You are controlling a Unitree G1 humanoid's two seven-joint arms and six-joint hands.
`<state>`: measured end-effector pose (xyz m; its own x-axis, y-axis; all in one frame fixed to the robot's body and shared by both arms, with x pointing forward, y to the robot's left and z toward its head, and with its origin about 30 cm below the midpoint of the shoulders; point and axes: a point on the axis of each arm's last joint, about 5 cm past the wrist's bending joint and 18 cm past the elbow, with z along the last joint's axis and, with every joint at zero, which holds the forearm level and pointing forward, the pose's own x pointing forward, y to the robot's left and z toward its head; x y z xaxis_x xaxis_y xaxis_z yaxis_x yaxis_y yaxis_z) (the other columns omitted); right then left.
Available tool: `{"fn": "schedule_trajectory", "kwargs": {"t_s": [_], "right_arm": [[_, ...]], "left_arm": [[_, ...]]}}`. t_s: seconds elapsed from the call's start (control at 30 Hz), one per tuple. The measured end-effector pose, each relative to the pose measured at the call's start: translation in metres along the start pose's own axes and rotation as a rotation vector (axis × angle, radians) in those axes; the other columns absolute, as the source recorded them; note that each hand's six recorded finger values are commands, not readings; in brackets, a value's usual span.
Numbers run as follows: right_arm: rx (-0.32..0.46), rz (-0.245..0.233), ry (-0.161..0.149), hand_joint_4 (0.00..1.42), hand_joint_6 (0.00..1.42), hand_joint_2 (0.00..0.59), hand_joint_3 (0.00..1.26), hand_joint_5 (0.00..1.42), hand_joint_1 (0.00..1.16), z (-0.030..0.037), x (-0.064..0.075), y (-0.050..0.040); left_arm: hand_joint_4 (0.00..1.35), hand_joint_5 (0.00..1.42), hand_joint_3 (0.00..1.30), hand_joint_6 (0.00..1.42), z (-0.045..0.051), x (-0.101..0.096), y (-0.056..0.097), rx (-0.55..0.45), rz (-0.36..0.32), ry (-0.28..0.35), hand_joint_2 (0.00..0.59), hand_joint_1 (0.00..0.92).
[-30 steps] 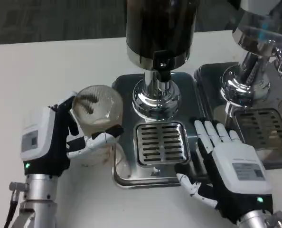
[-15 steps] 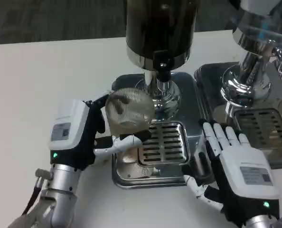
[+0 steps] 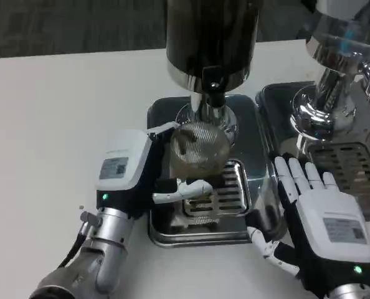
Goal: Grasp the cup under the faucet to collect the drink, then remove the cup.
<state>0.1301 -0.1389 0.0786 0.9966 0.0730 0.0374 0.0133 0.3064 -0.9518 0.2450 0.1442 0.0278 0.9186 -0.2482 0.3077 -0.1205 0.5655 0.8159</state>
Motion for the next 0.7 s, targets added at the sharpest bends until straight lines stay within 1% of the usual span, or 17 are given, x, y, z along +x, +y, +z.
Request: {"fn": "schedule_trajectory", "kwargs": {"t_s": [0.17, 0.23, 0.3, 0.33, 0.4, 0.47, 0.5, 0.57, 0.63, 0.7], "right_arm": [[-0.002, 0.002, -0.001, 0.0, 0.0, 0.408, 0.0, 0.0, 0.3, -0.0004, 0.0, -0.0002], [-0.002, 0.003, -0.001, 0.0, 0.0, 0.408, 0.0, 0.0, 0.3, -0.0003, 0.0, -0.0002], [-0.004, 0.003, -0.002, 0.0, 0.0, 0.408, 0.0, 0.0, 0.3, -0.0003, -0.0001, -0.0003], [-0.004, 0.002, -0.002, 0.0, 0.0, 0.408, 0.0, 0.0, 0.3, -0.0002, -0.0002, -0.0004], [-0.003, 0.003, -0.001, 0.0, 0.0, 0.408, 0.0, 0.0, 0.3, -0.0003, -0.0009, -0.0003], [-0.003, 0.005, 0.001, 0.0, 0.0, 0.408, 0.0, 0.0, 0.3, -0.0004, -0.0014, -0.0001], [-0.003, 0.005, 0.001, 0.0, 0.0, 0.408, 0.0, 0.0, 0.3, -0.0005, -0.0014, -0.0001], [-0.003, 0.004, 0.0, 0.0, 0.0, 0.408, 0.0, 0.0, 0.3, -0.0005, -0.0011, -0.0002], [0.0, -0.001, -0.007, 0.0, 0.0, 0.408, 0.0, 0.0, 0.3, -0.0002, 0.0005, -0.0009], [0.002, -0.002, -0.01, 0.0, 0.0, 0.408, 0.0, 0.0, 0.3, -0.0002, 0.0009, -0.0008]], "left_arm": [[1.03, 1.17, 0.81, 1.26, 0.0068, 0.0034, -0.0057, 0.0, -0.003, -0.003, 0.094, 0.324], [0.99, 1.15, 0.77, 1.24, 0.0092, 0.0035, -0.0078, -0.006, -0.003, -0.006, 0.088, 0.3], [0.94, 1.12, 0.73, 1.18, 0.0094, 0.0037, -0.0079, -0.01, 0.0, -0.002, 0.08, 0.259], [0.9, 1.1, 0.71, 1.14, 0.0093, 0.0036, -0.0079, -0.011, 0.001, 0.0, 0.076, 0.229], [0.82, 1.04, 0.63, 1.07, 0.0084, 0.0033, -0.0075, -0.011, -0.002, 0.009, 0.069, 0.168], [0.74, 0.98, 0.56, 1.02, 0.005, 0.0014, -0.0059, 0.0, -0.01, 0.021, 0.064, 0.137], [0.71, 0.97, 0.55, 1.01, 0.0039, 0.0002, -0.0057, 0.003, -0.013, 0.025, 0.062, 0.121], [0.66, 0.91, 0.52, 0.95, 0.0021, -0.0026, -0.0057, 0.008, -0.018, 0.035, 0.053, 0.087], [0.55, 0.85, 0.45, 0.88, 0.0012, -0.0038, -0.0056, 0.011, -0.021, 0.039, 0.046, 0.044], [0.48, 0.8, 0.39, 0.83, 0.0009, -0.0037, -0.0053, 0.011, -0.027, 0.041, 0.03, 0.006]]}}
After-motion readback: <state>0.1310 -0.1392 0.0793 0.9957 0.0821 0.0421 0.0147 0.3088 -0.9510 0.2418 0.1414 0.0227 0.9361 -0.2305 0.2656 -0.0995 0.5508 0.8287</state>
